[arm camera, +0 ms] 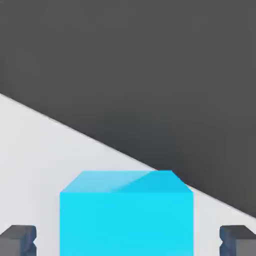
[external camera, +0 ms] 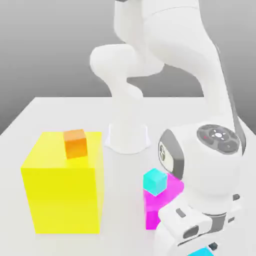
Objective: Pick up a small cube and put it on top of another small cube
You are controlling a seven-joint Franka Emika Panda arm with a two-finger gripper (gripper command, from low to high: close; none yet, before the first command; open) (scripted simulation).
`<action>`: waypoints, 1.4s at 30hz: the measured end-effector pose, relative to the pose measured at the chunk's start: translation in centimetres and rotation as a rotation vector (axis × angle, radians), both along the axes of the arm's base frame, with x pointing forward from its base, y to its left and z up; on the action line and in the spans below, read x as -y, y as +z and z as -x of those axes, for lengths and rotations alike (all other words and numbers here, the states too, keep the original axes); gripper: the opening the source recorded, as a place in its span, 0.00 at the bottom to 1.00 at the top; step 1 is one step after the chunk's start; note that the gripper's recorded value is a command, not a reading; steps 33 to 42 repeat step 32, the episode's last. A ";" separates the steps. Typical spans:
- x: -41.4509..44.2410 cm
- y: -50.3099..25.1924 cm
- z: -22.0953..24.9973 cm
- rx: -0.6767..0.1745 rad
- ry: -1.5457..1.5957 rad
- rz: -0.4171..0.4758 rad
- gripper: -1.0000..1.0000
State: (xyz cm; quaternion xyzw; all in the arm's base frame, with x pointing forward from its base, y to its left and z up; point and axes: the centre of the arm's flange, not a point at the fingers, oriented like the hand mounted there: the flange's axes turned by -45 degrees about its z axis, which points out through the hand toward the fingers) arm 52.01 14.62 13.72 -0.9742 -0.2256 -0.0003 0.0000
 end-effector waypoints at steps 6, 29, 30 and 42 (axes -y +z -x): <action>0.0 1.0 0.0 -0.001 0.000 0.000 0.00; -2.5 12.0 12.1 -0.001 0.253 0.000 1.00; -2.5 12.0 12.1 -0.001 0.252 0.000 1.00; -2.4 12.0 12.1 -0.001 0.251 0.000 1.00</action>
